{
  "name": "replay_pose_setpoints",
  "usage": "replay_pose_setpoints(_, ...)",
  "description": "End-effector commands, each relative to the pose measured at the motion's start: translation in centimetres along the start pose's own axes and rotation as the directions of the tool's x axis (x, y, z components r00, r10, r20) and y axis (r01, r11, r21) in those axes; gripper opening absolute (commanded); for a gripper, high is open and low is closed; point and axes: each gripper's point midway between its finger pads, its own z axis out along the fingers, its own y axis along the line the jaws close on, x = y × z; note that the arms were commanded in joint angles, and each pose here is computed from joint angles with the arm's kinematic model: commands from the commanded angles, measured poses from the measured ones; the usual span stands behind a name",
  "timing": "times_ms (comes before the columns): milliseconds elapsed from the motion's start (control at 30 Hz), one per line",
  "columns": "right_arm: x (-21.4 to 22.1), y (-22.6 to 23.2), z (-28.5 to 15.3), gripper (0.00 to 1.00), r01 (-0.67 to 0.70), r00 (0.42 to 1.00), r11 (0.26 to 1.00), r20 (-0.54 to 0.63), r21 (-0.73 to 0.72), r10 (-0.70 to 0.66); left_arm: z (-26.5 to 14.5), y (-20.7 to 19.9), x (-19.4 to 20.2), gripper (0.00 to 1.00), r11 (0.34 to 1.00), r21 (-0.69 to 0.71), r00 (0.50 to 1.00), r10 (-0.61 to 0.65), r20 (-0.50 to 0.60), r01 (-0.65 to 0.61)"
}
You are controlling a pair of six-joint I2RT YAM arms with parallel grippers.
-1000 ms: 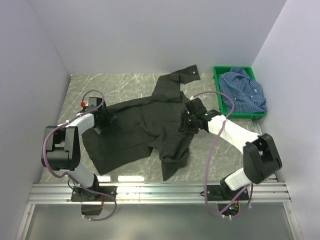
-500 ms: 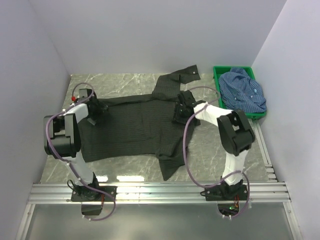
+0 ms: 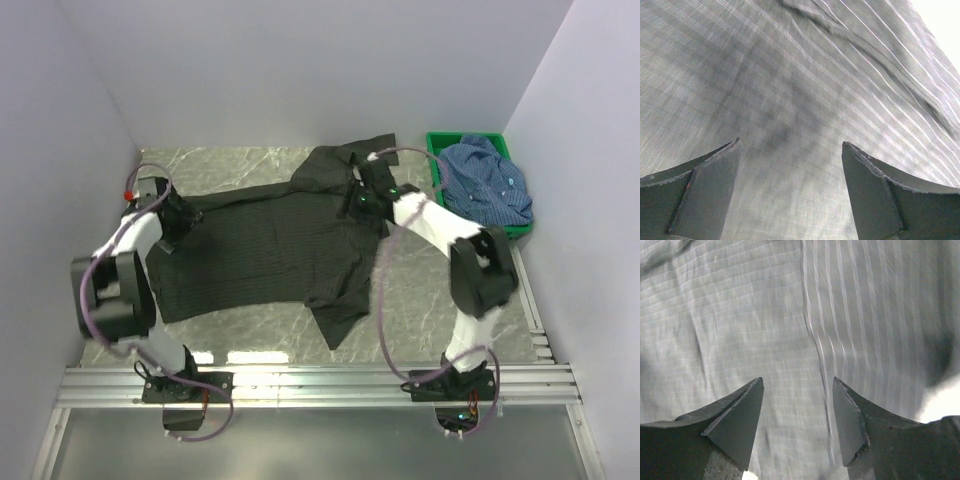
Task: Fold and stack the long sleeve shirts
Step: Flatten the shirt out
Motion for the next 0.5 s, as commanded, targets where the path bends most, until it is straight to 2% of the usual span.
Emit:
replay_pose_setpoints(0, 1.7, -2.3, -5.2, 0.66, -0.012, 1.0, 0.999, 0.017, 0.049, 0.011, -5.6, -1.2, -1.0, 0.87, 0.993, 0.067, 0.99, 0.085, 0.11, -0.092)
replay_pose_setpoints(133, 6.8, -5.4, -8.6, 0.69, -0.035, 0.998, 0.996, -0.045, 0.085, 0.039, -8.7, -2.0, 2.0, 0.89, 0.973, 0.116, 0.97, 0.181, 0.163, -0.201)
replay_pose_setpoints(200, 9.8, -7.0, -8.9, 0.7, -0.048, 0.994, 0.994, -0.095, 0.1, 0.058, -9.0, -2.0, 3.1, 0.9, 0.961, 0.113, 0.957, 0.231, 0.174, -0.253)
replay_pose_setpoints(300, 11.8, -7.9, -9.2, 0.7, -0.078, 0.989, 0.991, -0.12, 0.105, 0.09, -9.1, -2.6, 5.9, 0.9, 0.936, 0.129, 0.939, 0.306, 0.155, -0.326)
replay_pose_setpoints(400, 13.5, -7.3, -8.9, 0.71, -0.102, 0.981, 0.992, -0.157, 0.079, 0.114, -8.9, -3.1, 8.0, 0.9, 0.935, 0.151, 0.947, 0.314, 0.076, -0.322)
replay_pose_setpoints(467, 14.6, -6.8, -8.6, 0.71, -0.089, 0.978, 0.993, -0.18, 0.077, 0.102, -9.1, -3.8, 8.7, 0.9, 0.935, 0.17, 0.95, 0.306, 0.065, -0.312)
